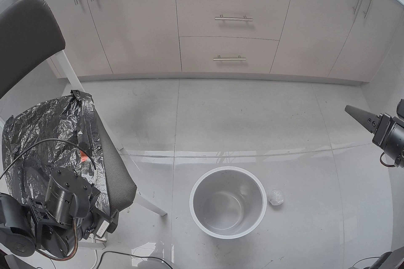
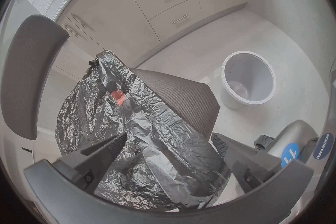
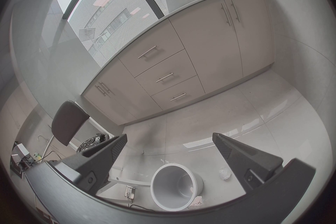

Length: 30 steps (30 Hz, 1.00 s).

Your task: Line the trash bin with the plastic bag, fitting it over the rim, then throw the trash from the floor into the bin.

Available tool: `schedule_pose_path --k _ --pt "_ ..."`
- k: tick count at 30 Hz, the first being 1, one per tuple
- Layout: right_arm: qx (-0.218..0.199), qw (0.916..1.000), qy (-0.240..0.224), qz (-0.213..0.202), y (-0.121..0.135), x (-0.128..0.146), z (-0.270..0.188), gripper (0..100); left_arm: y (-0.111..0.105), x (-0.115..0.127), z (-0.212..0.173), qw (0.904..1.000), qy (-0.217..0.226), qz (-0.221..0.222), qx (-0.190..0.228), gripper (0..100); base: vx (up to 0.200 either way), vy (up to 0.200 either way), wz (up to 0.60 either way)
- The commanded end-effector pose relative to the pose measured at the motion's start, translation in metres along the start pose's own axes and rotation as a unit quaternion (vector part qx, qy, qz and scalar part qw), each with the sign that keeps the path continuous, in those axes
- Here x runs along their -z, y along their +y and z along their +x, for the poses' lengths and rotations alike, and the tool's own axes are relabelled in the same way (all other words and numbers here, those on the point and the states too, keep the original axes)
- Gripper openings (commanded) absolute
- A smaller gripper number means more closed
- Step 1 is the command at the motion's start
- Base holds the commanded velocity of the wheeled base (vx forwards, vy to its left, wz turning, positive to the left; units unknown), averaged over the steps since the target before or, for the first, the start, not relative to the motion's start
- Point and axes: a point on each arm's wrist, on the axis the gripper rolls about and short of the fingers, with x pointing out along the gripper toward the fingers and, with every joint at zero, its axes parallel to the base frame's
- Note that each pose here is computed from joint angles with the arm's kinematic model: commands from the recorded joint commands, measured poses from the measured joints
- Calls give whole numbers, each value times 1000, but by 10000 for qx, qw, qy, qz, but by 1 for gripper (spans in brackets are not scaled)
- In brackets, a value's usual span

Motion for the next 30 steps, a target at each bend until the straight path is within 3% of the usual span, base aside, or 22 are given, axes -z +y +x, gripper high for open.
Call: schedule_pose_path --k 1,9,30 --pt "0 10000 8 2 0 0 1 100 0 3 -1 10000 20 10 2 100 0 0 0" --pt "16 10000 42 6 -1 1 2 100 4 4 -4 9996 -8 -20 -280 100 0 0 0" --pt "22 10000 56 7 -1 2 3 100 -6 17 -9 9994 21 304 -148 100 0 0 0"
